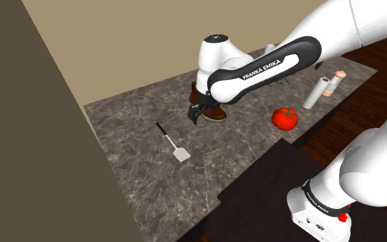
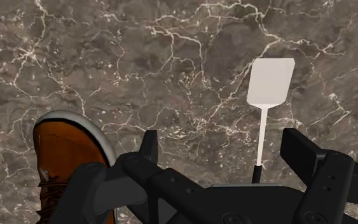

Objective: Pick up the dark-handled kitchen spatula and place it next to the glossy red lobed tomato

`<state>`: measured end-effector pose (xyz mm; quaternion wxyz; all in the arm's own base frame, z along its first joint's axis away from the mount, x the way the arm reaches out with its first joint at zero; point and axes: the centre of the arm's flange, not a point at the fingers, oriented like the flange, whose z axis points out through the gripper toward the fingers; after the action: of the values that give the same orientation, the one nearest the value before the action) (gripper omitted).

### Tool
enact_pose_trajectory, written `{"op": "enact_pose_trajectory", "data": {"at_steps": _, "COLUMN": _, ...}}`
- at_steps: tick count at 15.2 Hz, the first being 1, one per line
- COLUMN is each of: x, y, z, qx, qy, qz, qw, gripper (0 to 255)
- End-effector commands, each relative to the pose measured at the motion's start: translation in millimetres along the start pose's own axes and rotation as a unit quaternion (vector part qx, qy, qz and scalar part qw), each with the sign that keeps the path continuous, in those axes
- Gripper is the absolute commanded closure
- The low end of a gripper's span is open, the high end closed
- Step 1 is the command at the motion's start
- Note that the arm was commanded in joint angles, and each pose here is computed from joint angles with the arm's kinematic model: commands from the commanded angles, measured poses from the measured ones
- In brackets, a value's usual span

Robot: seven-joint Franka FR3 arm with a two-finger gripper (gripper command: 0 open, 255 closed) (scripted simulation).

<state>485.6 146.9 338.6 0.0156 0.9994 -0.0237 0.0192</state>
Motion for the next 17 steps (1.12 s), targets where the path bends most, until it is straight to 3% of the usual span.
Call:
{"op": "enact_pose_trajectory", "data": {"at_steps": 1, "x": 10.9, "y": -14.7, "z": 18.0, "qx": 0.003, "qy": 0.002, "qz": 0.001, "qw": 1.0000, "gripper": 0}}
{"op": "enact_pose_trajectory", "data": {"at_steps": 15, "x": 103.7, "y": -103.5, "z": 145.7, "qx": 0.015, "qy": 0.013, "qz": 0.007, "qw": 0.9998, "gripper": 0}}
{"op": "enact_pose_trajectory", "data": {"at_steps": 17, "x": 104.3, "y": -104.1, "z": 151.6, "qx": 0.015, "qy": 0.013, "qz": 0.007, "qw": 0.9998, "gripper": 0}}
